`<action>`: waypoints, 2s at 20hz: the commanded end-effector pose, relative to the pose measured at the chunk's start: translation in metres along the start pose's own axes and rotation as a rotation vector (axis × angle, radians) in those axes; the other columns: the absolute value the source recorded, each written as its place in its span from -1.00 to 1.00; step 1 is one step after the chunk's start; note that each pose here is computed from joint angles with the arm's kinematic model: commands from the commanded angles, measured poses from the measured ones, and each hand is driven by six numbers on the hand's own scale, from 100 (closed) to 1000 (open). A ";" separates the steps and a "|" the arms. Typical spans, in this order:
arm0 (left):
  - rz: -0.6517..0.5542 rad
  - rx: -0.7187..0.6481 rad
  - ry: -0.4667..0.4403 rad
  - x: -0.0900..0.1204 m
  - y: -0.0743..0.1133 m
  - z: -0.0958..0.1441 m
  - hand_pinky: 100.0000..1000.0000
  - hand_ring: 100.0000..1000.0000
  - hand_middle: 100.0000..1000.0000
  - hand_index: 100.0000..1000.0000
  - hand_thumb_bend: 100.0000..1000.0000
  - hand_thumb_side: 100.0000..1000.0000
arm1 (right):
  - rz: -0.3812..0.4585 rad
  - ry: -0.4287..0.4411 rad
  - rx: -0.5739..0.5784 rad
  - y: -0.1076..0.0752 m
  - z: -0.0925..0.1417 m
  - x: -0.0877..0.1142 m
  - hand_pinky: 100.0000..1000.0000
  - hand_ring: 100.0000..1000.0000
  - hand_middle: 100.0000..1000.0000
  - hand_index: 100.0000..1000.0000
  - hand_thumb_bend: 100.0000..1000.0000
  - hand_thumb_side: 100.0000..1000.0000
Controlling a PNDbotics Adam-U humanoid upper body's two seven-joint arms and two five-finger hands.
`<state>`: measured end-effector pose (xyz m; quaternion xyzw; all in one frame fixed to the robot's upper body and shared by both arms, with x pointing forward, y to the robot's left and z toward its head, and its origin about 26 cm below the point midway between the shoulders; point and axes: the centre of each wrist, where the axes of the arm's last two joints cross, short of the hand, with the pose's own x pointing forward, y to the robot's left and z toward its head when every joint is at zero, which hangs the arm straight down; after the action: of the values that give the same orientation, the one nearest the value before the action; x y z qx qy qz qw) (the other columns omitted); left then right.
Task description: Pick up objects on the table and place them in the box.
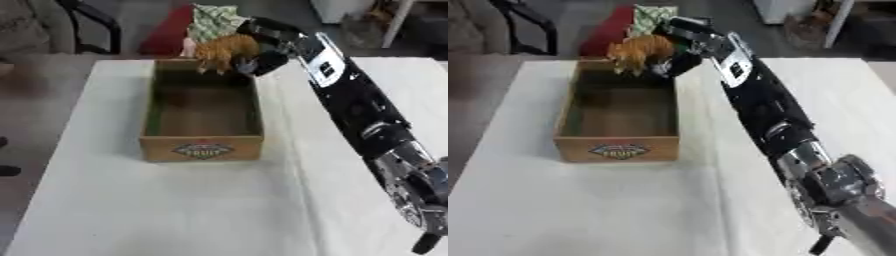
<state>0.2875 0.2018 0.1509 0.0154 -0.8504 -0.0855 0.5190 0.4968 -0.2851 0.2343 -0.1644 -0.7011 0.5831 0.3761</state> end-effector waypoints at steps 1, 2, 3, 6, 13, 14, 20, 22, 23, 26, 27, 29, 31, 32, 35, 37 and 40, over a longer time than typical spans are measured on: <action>0.004 -0.013 -0.031 0.008 0.000 -0.002 0.08 0.58 0.16 0.53 -1.00 0.29 | 0.037 -0.014 0.021 -0.006 -0.009 0.009 -0.19 -0.50 -0.81 -0.48 -1.00 -0.74; 0.005 -0.013 -0.031 0.008 0.000 -0.002 0.08 0.58 0.16 0.53 -1.00 0.29 | 0.038 -0.013 0.033 -0.002 -0.012 0.009 -0.18 -0.49 -0.80 -0.47 -1.00 -0.73; 0.005 -0.013 -0.030 0.008 0.000 -0.002 0.08 0.58 0.16 0.53 -1.00 0.29 | 0.041 -0.010 0.047 0.003 -0.014 0.010 -0.17 -0.48 -0.79 -0.47 -1.00 -0.73; 0.008 -0.014 -0.031 0.008 -0.001 -0.002 0.08 0.58 0.16 0.53 -1.00 0.29 | 0.048 -0.005 0.079 0.014 -0.020 0.011 -0.15 -0.44 -0.76 -0.43 -1.00 -0.72; 0.013 -0.016 -0.031 0.008 -0.001 -0.002 0.08 0.58 0.16 0.53 -1.00 0.29 | 0.076 0.017 0.165 0.046 -0.032 0.013 -0.07 -0.30 -0.60 -0.29 -1.00 -0.67; 0.013 -0.016 -0.031 0.008 -0.001 -0.002 0.08 0.58 0.16 0.53 -1.00 0.29 | 0.082 0.022 0.180 0.050 -0.032 0.012 -0.05 -0.27 -0.57 -0.26 -1.00 -0.66; 0.015 -0.016 -0.029 0.008 -0.002 -0.002 0.08 0.58 0.16 0.53 -1.00 0.29 | 0.126 0.073 0.307 0.065 -0.032 0.008 0.19 0.08 -0.14 0.18 -1.00 -0.24; 0.015 -0.015 -0.029 0.008 -0.002 -0.002 0.08 0.58 0.16 0.53 -1.00 0.30 | 0.138 0.087 0.354 0.065 -0.032 0.007 0.24 0.23 0.00 0.25 -1.00 -0.07; 0.015 -0.015 -0.029 0.008 -0.002 -0.002 0.08 0.58 0.16 0.53 -1.00 0.30 | 0.143 0.090 0.369 0.065 -0.032 0.007 0.27 0.31 0.09 0.30 -1.00 -0.01; 0.014 -0.015 -0.029 0.008 -0.001 -0.002 0.08 0.58 0.16 0.53 -1.00 0.29 | 0.164 0.096 0.411 0.062 -0.031 0.007 0.39 0.51 0.35 0.54 -1.00 0.29; 0.014 -0.015 -0.029 0.008 -0.001 -0.002 0.08 0.58 0.16 0.53 -1.00 0.29 | 0.176 0.097 0.429 0.061 -0.031 0.008 0.43 0.56 0.42 0.60 -1.00 0.40; 0.014 -0.015 -0.029 0.008 -0.001 -0.002 0.08 0.58 0.16 0.53 -1.00 0.29 | 0.205 0.094 0.470 0.058 -0.031 0.009 0.52 0.66 0.57 0.71 -1.00 0.56; 0.013 -0.014 -0.028 0.008 -0.001 -0.001 0.08 0.58 0.16 0.53 -1.00 0.29 | 0.239 0.089 0.505 0.053 -0.031 0.011 0.62 0.75 0.68 0.77 -1.00 0.67; 0.012 -0.014 -0.028 0.008 -0.001 -0.001 0.08 0.58 0.16 0.53 -1.00 0.29 | 0.255 0.087 0.520 0.050 -0.031 0.012 0.62 0.75 0.69 0.78 -1.00 0.68; 0.011 -0.012 -0.028 0.008 -0.001 -0.001 0.08 0.58 0.16 0.53 -1.00 0.29 | 0.289 0.086 0.555 0.042 -0.028 0.012 0.67 0.80 0.75 0.81 -1.00 0.82; 0.009 -0.010 -0.027 0.007 0.000 -0.001 0.08 0.58 0.16 0.53 -1.00 0.30 | 0.301 0.084 0.562 0.035 -0.025 0.012 0.70 0.82 0.78 0.83 -1.00 0.85; 0.006 -0.007 -0.027 0.007 0.000 -0.001 0.08 0.58 0.16 0.53 -1.00 0.30 | 0.316 0.074 0.552 0.022 -0.019 0.011 0.72 0.84 0.79 0.84 -1.00 0.81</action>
<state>0.2870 0.1990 0.1502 0.0077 -0.8496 -0.0849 0.5205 0.4986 -0.2506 0.1913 -0.2036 -0.5086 0.7332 0.4030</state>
